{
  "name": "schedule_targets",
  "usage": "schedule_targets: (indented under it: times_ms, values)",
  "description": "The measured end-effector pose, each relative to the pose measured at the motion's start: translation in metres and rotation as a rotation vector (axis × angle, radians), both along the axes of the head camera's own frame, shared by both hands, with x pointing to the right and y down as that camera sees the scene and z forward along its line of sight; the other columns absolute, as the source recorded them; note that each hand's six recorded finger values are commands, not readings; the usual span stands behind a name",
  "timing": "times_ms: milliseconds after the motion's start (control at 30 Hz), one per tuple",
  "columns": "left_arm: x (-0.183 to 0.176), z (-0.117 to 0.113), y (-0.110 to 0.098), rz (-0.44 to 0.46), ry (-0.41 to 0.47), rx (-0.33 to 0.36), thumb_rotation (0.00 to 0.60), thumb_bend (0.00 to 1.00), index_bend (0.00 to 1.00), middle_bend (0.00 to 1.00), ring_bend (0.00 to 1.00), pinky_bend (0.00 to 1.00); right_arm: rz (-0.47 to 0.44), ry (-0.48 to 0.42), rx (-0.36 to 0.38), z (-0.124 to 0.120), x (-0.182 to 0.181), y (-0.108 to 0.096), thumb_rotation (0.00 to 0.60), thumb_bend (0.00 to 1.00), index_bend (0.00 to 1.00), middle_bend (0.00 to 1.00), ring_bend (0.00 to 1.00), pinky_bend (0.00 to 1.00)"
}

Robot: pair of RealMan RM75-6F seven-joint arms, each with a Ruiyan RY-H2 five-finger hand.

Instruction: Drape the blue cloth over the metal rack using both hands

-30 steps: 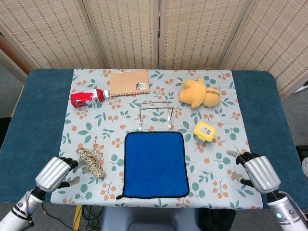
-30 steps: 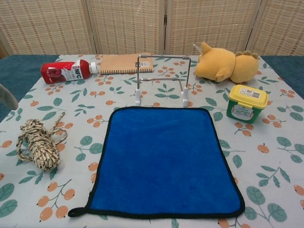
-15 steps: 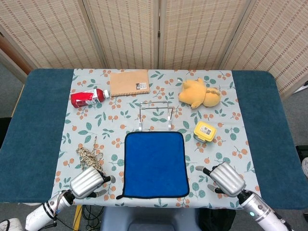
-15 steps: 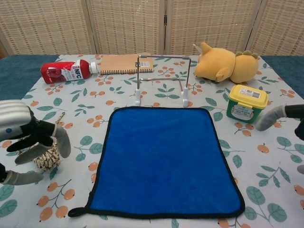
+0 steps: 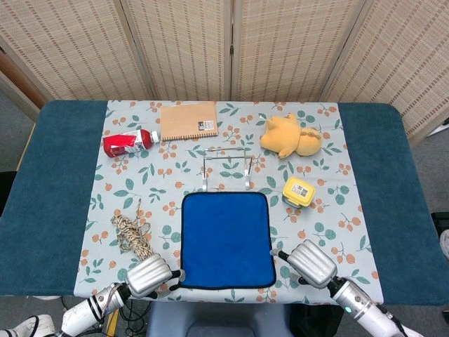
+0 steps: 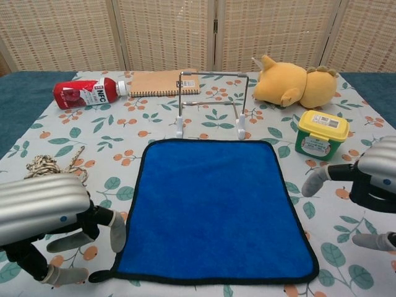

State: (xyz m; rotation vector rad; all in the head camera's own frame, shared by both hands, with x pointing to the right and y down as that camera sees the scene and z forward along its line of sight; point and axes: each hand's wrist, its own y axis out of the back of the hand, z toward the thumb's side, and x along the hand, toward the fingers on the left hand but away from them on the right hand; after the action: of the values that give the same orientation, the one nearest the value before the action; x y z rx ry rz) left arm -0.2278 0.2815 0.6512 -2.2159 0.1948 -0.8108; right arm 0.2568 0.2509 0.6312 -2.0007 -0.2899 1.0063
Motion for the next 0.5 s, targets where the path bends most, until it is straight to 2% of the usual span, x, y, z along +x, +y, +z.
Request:
schedule_targets:
  times_ms: [500]
  values:
    - [0.017,0.021,0.005,-0.006,-0.026,-0.03,0.6,0.24,0.41,0.88,0.89,1.0,-0.029,-0.009,-0.027,0.014,-0.01,0.007,0.6,0.19,0.29,0.92,0.83,0.92]
